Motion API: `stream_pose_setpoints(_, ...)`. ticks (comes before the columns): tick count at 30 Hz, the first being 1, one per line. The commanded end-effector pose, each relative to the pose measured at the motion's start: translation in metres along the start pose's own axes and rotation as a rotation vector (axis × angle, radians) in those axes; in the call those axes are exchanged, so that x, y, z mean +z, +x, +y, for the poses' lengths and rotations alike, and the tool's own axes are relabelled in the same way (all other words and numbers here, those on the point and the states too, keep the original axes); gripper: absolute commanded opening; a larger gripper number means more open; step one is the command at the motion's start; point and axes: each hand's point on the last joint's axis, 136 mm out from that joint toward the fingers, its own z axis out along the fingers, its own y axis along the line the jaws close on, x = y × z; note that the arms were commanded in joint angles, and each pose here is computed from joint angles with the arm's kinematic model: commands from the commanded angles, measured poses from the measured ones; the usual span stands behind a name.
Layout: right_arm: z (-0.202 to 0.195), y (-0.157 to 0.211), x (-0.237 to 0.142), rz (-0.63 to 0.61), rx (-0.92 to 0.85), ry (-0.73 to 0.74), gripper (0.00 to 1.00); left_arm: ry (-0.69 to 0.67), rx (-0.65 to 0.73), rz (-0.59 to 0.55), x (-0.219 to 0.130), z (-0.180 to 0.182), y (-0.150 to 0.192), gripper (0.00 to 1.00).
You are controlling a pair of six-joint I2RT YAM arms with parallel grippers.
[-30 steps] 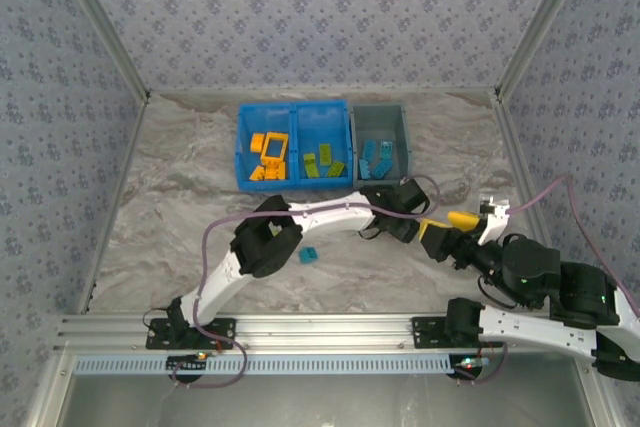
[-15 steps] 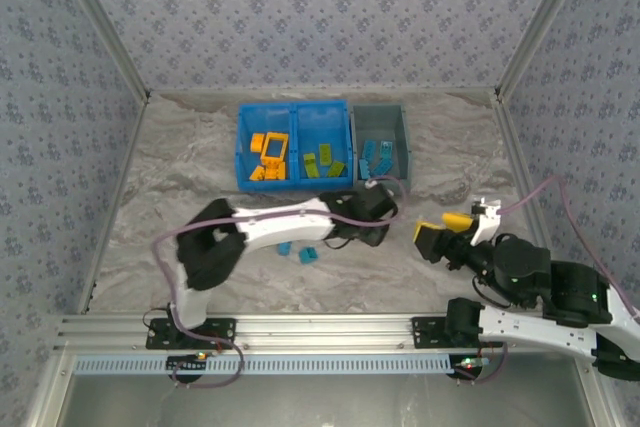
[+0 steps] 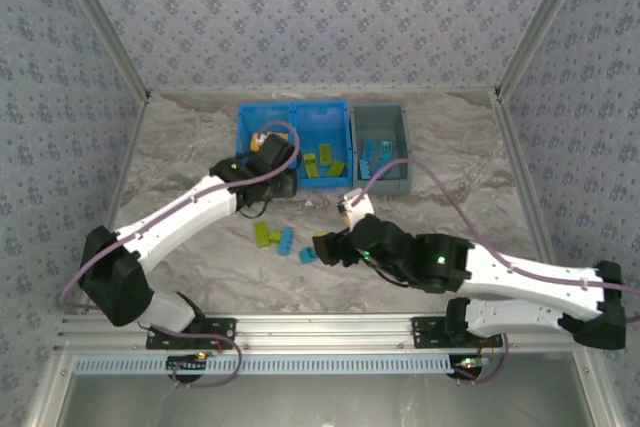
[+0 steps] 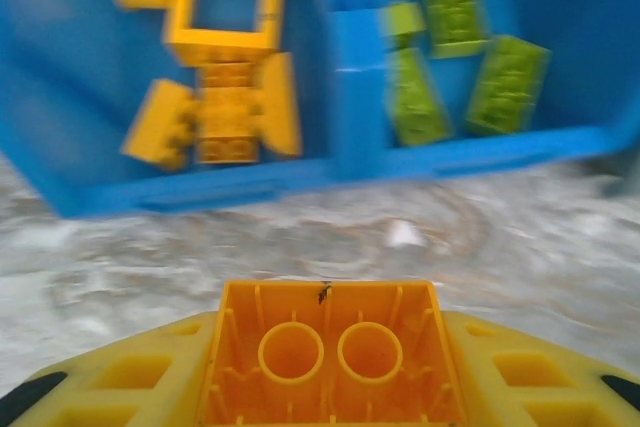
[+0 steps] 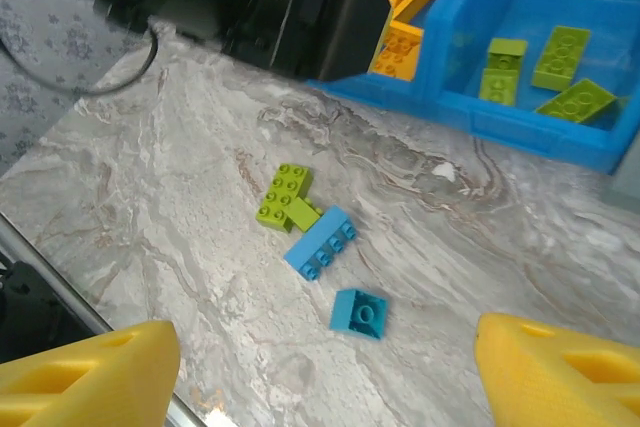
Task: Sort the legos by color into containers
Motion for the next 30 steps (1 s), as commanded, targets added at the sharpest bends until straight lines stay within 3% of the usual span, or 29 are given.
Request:
stream_pose_setpoints(1, 0.02, -0.027, 0.014, -0.079, -0.007, -0.028, 0.8, -0.125, 0.079, 0.034, 0.014, 0.028, -0.021, 0.48)
stream_pose_setpoints(6, 0.026, -0.023, 0.037, -0.059, -0.01, -0.031, 0.8, -0.258, 0.164, 0.1, 0.046, 0.058, -0.051, 0.48)
stream_pose_setpoints(13, 0.013, -0.015, 0.046, -0.038, 0.024, -0.021, 0.8, -0.407, 0.354, 0.189, 0.091, 0.076, -0.066, 0.51)
stream_pose_setpoints(30, 0.001, -0.002, 0.052, -0.001, 0.07, -0.017, 0.8, -0.522, 0.513, 0.259, 0.134, 0.074, -0.065, 0.62)
